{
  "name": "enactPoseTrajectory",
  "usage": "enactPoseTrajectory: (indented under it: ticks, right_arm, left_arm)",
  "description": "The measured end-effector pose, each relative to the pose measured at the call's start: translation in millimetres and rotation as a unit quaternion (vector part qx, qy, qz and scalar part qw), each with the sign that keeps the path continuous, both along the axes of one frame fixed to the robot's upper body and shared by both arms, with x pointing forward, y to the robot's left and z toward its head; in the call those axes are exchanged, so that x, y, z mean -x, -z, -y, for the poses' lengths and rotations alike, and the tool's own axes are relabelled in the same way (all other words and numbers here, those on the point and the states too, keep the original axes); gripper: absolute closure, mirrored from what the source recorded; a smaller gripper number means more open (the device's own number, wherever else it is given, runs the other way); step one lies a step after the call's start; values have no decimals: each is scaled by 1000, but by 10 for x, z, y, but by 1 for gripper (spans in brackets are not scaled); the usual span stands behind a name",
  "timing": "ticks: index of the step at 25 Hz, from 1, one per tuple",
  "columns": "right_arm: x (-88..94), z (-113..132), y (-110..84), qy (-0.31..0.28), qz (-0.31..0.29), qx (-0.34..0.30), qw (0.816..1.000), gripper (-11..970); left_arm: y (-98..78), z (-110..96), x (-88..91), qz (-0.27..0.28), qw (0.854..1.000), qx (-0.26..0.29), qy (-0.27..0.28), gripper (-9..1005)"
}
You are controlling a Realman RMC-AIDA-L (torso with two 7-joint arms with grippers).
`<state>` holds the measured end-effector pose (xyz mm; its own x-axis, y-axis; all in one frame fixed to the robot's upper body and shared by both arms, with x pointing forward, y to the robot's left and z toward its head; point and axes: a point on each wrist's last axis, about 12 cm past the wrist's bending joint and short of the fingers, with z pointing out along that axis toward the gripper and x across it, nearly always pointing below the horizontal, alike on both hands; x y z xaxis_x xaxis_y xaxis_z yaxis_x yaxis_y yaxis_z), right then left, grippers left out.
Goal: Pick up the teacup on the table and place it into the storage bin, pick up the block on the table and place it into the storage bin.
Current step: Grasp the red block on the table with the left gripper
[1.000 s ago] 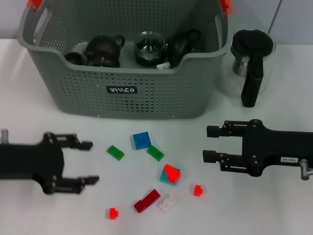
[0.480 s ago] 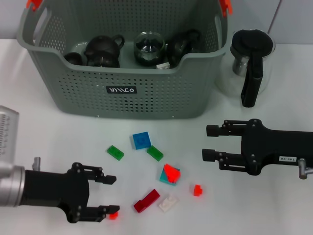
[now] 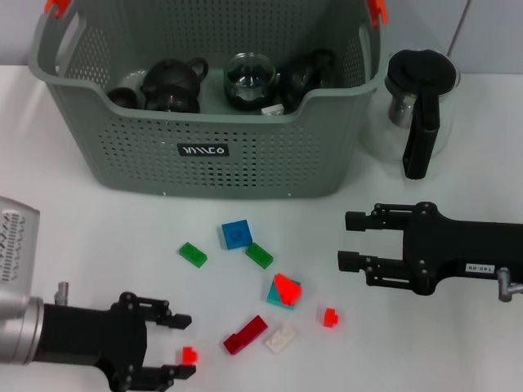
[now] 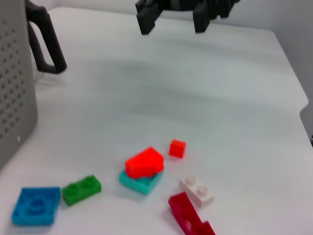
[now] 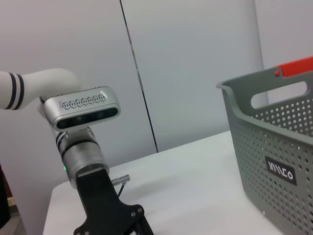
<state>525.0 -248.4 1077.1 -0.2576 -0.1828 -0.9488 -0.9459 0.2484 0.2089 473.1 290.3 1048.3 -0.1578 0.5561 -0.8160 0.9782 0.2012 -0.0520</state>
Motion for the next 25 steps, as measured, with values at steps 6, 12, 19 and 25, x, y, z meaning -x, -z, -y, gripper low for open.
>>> enactPoseTrajectory:
  ticks: [6,12,19,25]
  right_arm:
    - [0,3,5,1,0,1,1000,315]
    - [-5,5,8,3,1,2,1000,314]
    - [-5,5,8,4,0,2,1000,314]
    - [-9,7,3,3,0,2,1000,313]
  left_arm:
    - [75,12,21,-11,1000,-8,-4,376]
    - [120,24,3,-6,1000,-14,-13,375]
    - [138,19,15,2,1000,-15,-12,436]
    - [124,48,-8,-9,1000,-15,-9,533]
